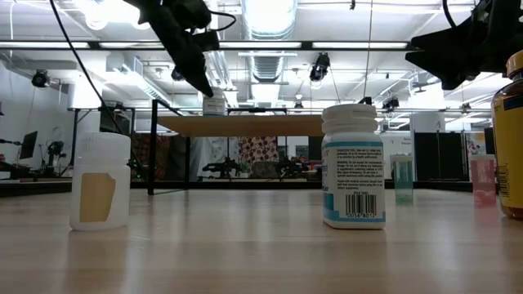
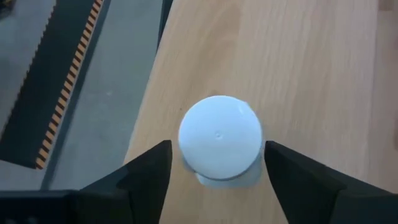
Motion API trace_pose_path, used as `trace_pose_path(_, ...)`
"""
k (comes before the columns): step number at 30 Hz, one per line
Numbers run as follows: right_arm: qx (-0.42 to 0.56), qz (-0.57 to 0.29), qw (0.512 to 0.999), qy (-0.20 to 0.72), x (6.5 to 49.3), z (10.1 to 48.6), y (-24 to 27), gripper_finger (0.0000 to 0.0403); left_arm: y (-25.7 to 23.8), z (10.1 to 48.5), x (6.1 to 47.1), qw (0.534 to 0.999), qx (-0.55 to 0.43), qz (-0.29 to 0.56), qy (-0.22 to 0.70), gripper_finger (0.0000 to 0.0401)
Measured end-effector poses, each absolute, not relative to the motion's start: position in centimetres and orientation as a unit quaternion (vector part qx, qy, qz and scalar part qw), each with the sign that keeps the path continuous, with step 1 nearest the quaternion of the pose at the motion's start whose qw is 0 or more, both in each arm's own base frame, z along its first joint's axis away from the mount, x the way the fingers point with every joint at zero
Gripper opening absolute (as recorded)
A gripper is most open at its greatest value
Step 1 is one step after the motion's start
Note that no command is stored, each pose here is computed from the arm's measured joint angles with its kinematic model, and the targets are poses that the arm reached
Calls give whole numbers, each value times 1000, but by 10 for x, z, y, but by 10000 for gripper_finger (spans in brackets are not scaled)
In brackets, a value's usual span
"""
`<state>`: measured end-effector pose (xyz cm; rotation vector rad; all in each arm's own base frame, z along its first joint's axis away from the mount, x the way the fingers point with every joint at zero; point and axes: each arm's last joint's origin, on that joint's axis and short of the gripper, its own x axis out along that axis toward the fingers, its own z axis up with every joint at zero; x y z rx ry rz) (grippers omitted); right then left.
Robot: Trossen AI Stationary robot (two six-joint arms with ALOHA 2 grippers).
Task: Pick and place medicine bottles onto shelf by color
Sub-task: Put the top white and blue pill bottle on the shelf, then adjust the white pill bottle on the shelf
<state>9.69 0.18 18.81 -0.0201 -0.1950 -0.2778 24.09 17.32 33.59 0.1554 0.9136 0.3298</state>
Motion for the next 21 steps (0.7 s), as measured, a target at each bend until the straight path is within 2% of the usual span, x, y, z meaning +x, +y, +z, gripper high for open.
trace_pose_path(7, -10, -138, 986, -97, 97, 188, 2, 226, 161, 365, 235, 893, 106, 160, 407, 246)
trace_pose_path(12, -10, -138, 986, -97, 97, 188, 2, 226, 140, 374, 236, 909, 84, 153, 379, 238)
trace_pose_path(16, -10, -138, 986, -96, 97, 188, 2, 226, 117, 352, 251, 904, 76, 107, 407, 194)
trace_pose_path(21, -13, -138, 987, -86, 97, 186, 2, 226, 102, 322, 267, 885, 102, 108, 441, 105)
